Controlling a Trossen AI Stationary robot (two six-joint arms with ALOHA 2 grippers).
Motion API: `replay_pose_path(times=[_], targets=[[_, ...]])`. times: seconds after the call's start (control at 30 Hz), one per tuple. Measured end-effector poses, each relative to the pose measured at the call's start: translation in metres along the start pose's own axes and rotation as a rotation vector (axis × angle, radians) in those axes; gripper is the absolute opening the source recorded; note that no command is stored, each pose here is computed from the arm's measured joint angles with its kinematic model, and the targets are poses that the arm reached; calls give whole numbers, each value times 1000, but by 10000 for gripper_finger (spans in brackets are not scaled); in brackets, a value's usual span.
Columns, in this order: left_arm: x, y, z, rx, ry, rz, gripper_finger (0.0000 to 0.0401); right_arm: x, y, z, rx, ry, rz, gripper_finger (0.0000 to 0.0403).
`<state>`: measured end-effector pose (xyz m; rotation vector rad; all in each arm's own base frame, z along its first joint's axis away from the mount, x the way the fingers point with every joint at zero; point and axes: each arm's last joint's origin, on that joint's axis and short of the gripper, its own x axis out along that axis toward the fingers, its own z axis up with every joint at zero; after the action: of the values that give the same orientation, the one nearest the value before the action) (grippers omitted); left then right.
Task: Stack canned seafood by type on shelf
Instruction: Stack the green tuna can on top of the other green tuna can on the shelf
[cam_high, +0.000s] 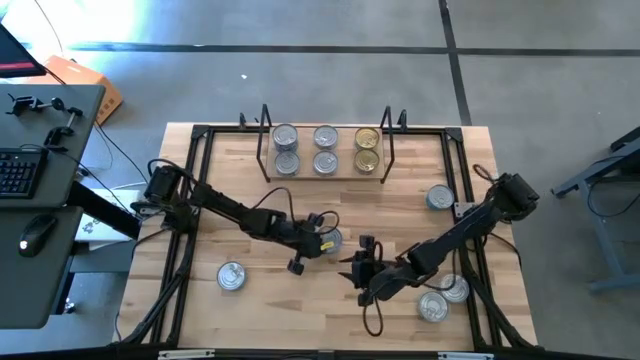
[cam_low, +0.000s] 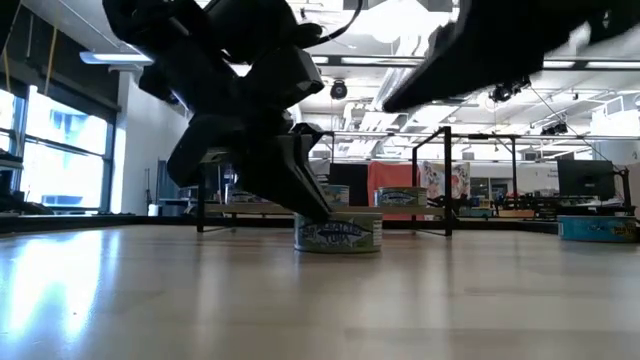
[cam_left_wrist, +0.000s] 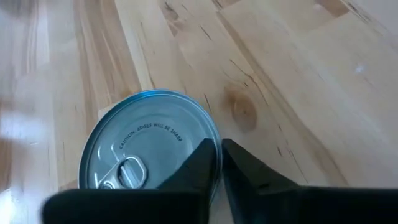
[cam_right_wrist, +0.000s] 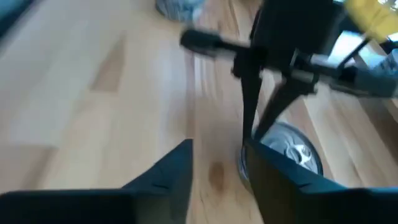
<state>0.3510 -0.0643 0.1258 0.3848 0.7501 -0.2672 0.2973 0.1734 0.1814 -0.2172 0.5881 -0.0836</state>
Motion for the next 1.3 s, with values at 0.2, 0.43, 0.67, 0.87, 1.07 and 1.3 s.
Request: replay_pose_path(times=[0.2, 0.43, 0.67, 0.87, 1.07, 1.3], targets=[[-5, 4, 12, -46, -35, 13, 11, 20, 7, -21, -185, 61, -133, 206], [-18, 16, 27, -117, -95, 45, 2, 37, 2, -32, -355, 110, -247, 247], [-18, 20, 27, -144, -108, 52, 1, 59, -6, -36, -408, 99, -272, 250], [-19, 19, 30, -144, -132, 56, 1, 67, -15, -38, -337, 106, -290, 213], [-32, 16, 35, -143, -120, 79, 0, 69, -19, -37, -243, 98, -308, 124], [-80, 5, 33, -137, 98, 255, 0, 52, -15, -22, -150, 133, -312, 119]])
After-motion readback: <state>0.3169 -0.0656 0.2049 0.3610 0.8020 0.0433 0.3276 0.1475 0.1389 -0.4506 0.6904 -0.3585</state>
